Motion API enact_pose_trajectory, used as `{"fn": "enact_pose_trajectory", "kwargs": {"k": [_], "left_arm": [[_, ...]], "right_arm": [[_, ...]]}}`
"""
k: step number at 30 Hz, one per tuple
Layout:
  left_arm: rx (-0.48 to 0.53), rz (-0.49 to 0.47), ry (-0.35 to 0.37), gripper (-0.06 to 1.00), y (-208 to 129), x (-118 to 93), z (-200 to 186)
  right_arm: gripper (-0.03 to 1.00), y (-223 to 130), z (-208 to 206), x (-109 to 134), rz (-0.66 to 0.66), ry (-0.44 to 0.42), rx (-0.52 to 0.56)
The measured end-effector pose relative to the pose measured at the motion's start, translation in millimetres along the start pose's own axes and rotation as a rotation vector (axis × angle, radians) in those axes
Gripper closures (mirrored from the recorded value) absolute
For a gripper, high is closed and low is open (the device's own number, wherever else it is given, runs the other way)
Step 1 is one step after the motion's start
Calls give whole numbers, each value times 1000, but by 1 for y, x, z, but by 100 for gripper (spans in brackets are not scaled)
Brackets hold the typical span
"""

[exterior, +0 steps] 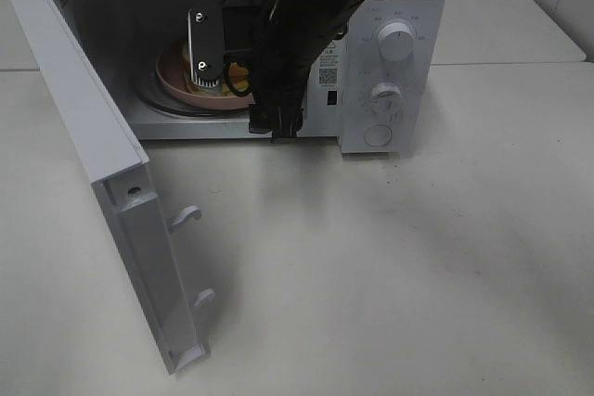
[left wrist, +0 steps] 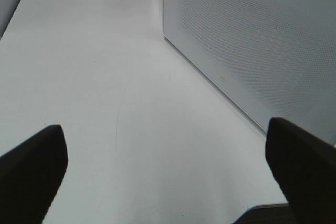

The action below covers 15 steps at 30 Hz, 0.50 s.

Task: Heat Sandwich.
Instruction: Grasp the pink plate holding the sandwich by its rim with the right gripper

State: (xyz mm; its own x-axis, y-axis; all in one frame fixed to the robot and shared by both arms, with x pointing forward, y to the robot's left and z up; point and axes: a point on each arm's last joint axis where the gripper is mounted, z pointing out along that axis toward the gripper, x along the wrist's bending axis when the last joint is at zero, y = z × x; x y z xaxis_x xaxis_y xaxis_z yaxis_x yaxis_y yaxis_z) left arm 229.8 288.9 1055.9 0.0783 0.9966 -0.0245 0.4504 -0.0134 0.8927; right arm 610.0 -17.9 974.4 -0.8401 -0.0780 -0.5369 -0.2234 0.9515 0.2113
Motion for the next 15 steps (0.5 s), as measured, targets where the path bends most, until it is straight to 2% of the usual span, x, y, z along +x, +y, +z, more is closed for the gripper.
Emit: {"fn": "enact_pose_trajectory", "kwargs": {"k": [15], "left_arm": [[0,0,0,-2,0,0,0]], "right_arm": [[14,10,55,-12,4,9,9]]}}
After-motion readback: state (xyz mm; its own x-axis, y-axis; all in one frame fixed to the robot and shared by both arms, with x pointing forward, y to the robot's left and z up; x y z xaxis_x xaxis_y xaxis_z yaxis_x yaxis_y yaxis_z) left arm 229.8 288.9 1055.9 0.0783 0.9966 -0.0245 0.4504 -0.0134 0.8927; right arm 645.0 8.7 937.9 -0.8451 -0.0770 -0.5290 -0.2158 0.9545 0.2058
